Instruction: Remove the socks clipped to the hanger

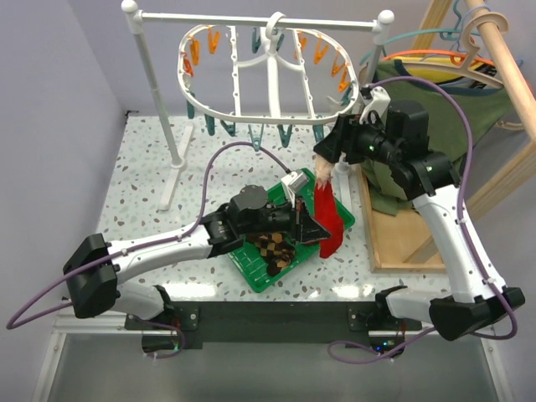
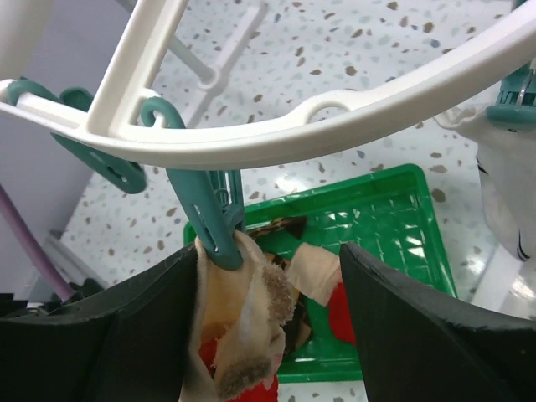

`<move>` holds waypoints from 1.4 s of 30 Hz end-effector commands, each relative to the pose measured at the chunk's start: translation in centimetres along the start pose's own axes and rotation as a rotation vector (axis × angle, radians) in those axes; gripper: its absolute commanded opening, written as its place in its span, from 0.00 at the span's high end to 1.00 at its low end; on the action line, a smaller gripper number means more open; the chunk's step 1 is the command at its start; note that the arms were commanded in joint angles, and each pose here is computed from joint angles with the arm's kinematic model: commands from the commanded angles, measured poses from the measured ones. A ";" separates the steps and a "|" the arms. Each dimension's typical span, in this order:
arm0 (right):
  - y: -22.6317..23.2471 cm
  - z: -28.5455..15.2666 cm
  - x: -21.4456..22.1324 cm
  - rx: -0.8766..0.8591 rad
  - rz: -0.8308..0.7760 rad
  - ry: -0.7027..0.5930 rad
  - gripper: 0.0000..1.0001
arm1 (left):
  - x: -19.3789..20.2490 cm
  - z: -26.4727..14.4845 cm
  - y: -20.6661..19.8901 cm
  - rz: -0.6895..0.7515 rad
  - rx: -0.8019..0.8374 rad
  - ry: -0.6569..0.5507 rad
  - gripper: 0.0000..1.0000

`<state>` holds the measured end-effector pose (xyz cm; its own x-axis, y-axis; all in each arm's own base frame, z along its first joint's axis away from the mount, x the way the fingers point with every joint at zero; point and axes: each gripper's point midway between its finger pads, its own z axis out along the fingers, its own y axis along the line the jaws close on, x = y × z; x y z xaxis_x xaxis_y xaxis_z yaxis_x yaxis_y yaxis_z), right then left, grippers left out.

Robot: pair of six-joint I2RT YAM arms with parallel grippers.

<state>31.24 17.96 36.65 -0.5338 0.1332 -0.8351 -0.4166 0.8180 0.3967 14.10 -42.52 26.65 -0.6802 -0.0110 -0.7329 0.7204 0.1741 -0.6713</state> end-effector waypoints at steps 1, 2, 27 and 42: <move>0.9 -0.4 -1.5 -0.219 0.079 -0.038 0.30 | -0.4 -1.3 -1.8 -0.047 0.056 0.000 1.00; 0.7 -0.5 -1.5 -0.240 0.091 -0.040 0.30 | -0.4 -1.4 -2.0 -0.049 0.068 0.004 1.00; 1.9 -3.7 -4.9 -0.586 0.197 -0.149 0.21 | -0.1 -4.5 -7.5 -0.024 0.345 0.019 1.00; 6.7 -2.3 -3.2 -0.666 0.156 -0.111 0.22 | 0.3 -5.5 -8.1 -0.006 0.378 0.015 1.00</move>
<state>28.55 21.28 41.61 -0.6133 0.2938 -0.7332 -0.6878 0.2578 0.6786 8.54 -39.34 31.13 -0.7006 0.0096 -0.7135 0.7062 -0.1347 -0.6951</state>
